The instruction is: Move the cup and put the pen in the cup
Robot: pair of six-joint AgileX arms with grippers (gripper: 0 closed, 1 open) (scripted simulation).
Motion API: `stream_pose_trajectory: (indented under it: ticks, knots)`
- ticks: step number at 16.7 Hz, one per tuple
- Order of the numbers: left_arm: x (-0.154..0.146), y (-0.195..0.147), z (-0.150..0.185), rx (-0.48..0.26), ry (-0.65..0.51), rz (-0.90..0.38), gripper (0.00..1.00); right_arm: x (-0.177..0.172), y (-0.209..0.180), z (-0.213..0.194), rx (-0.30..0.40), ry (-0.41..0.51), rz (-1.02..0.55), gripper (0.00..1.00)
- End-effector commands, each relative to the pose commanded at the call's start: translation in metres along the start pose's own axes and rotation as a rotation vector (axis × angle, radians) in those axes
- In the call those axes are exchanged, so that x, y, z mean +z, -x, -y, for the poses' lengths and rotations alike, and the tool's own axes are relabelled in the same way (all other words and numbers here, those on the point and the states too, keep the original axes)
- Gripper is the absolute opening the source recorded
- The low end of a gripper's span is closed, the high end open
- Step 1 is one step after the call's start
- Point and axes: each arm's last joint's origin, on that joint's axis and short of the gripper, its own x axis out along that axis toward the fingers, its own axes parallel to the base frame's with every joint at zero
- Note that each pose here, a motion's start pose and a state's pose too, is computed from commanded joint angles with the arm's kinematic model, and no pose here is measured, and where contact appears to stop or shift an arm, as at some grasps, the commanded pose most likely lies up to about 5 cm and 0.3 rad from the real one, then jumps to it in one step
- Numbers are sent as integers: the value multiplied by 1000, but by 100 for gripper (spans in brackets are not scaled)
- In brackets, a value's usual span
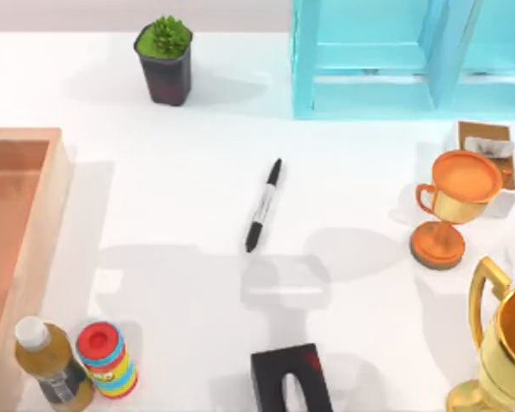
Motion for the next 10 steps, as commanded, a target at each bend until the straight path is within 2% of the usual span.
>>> stream_pose_trajectory:
  ticks: [4,10]
  knots:
    - [25,-19,-13,-34,-4,-155,100,0,0,0,0,0,0,100]
    - [28,-22,-13,-39,-9,-175,100,0,0,0,0,0,0,100]
